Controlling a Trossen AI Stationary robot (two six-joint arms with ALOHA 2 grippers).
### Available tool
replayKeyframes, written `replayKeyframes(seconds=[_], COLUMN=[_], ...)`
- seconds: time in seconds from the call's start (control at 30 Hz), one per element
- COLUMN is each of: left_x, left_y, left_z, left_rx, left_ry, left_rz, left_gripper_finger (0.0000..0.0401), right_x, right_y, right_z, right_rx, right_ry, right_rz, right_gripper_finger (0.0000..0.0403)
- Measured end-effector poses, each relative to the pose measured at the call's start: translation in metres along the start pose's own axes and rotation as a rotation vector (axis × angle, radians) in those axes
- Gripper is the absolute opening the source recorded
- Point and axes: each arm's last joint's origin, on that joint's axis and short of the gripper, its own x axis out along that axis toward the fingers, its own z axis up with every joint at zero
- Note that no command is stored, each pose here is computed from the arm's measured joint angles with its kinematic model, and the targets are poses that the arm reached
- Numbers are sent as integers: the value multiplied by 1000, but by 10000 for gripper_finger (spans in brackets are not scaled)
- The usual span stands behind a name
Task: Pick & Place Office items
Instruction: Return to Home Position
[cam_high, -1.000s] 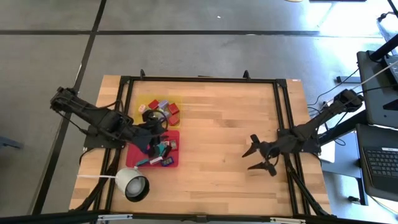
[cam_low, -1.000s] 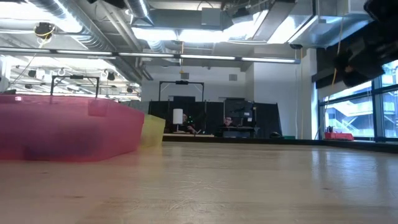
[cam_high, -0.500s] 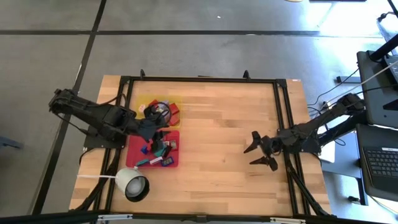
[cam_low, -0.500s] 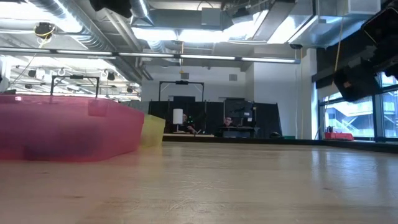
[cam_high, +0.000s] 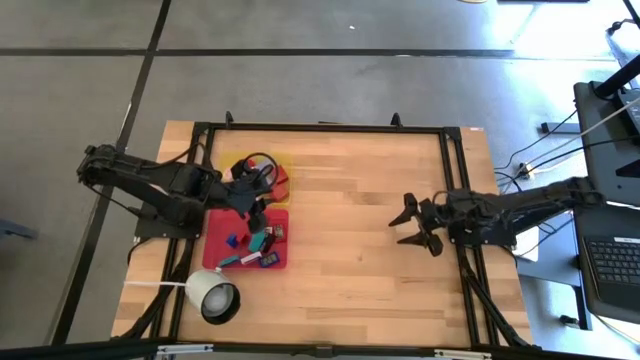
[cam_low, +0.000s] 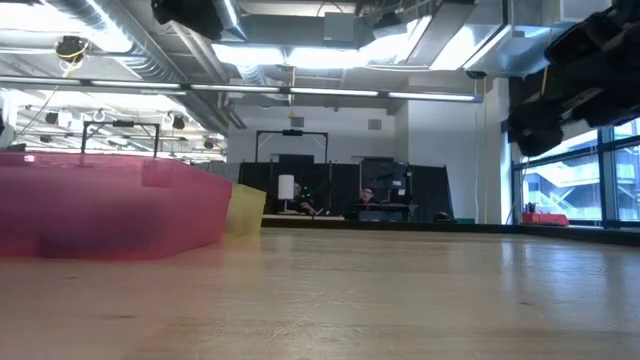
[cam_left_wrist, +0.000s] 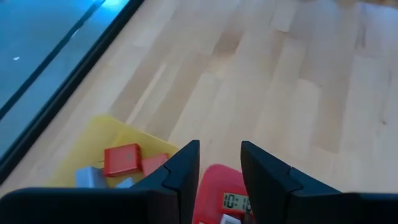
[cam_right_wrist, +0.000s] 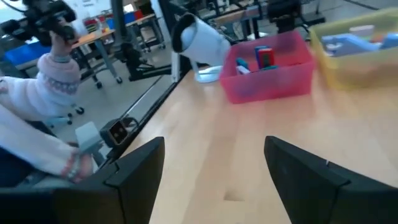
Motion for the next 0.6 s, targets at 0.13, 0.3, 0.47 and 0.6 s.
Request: replayKeyframes(seconds=[0.13,0.3,0.47,0.6], left_x=[2,5,6,6], left_y=[4,9,12,13], left_z=[2,4,4,5], left_rx=[-4,-6,-14,-29], left_ry=[1,6,8,-15], left_rz=[17,30,40,79], left_gripper_finger=[114,114,114,114], right_x=[-4,-10,-17,-19], right_y=[-13,-28,-40,-42], right_z=[3,8,13,15], right_rx=[41,14,-56,-140], right_ry=[-8,-38,-86,-97], right_rz=[-39,-102,-202,-229], right_gripper_finger=[279,279,279,279])
